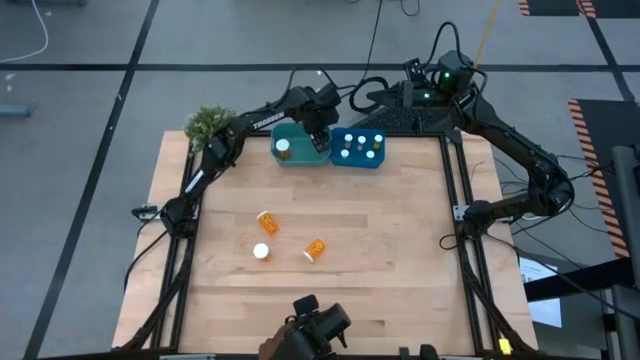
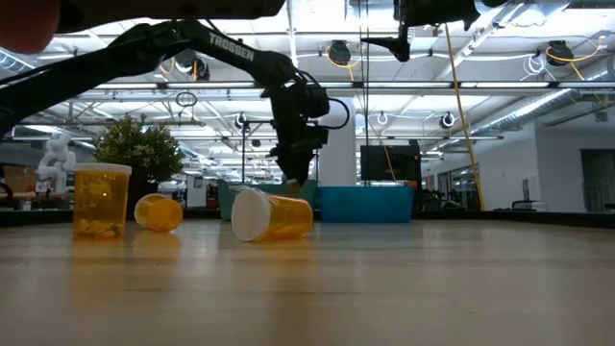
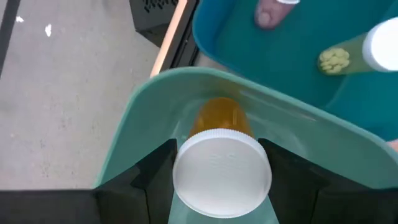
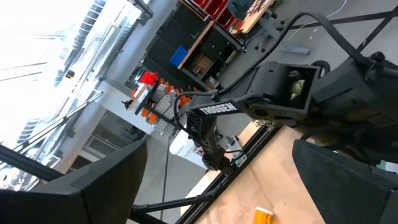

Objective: Pick and place medicine bottles into bin by pill shape (circle, oval)
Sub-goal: Put the large orange capsule bottle into the green bin

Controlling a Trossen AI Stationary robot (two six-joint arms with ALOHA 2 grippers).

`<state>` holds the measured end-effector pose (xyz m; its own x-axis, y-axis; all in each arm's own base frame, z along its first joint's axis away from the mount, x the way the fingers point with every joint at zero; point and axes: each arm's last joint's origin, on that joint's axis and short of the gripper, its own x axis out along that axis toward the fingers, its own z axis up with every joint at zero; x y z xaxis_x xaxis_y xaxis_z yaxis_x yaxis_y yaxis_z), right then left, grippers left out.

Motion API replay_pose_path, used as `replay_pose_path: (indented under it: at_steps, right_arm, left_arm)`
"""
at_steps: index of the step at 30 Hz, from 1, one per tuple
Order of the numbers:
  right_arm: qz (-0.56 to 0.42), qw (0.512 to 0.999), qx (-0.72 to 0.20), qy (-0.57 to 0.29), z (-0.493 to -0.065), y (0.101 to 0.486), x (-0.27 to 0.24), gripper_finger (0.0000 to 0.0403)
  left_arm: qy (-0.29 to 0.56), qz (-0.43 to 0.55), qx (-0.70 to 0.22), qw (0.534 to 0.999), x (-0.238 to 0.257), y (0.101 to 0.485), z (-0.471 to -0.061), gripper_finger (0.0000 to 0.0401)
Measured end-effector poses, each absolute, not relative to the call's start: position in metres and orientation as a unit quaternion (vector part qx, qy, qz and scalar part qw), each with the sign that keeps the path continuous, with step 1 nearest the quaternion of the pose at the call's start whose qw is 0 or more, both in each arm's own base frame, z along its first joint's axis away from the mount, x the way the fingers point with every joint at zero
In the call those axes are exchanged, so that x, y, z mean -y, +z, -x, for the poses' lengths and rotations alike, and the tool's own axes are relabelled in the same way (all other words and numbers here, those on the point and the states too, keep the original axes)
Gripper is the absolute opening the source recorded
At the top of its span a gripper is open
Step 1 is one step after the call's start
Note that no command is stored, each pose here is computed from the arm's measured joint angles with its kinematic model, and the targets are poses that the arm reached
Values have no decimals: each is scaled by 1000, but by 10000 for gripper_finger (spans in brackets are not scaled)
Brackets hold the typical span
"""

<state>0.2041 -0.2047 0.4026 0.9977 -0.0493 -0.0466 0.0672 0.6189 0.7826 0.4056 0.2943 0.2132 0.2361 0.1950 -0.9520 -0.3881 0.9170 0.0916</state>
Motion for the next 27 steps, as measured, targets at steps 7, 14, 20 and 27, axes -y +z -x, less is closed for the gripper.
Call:
replay_pose_path:
  at_steps: [7,14,20,27]
  right_arm:
    - [-435,900,-9,-35,-203,403,206,393]
    - [-437,899,-9,-35,-203,403,206,393]
    - [-443,896,-9,-35,-203,402,206,393]
    - [-446,894,-9,-35,-203,402,206,393]
  left_arm:
    - [182,76,-599,776,-295,202,-405,209]
    - [186,59,-607,770,-294,196,-405,213]
    - [186,39,-600,777,-293,197,-409,249]
    - [200,25,-604,771,-290,197,-412,284]
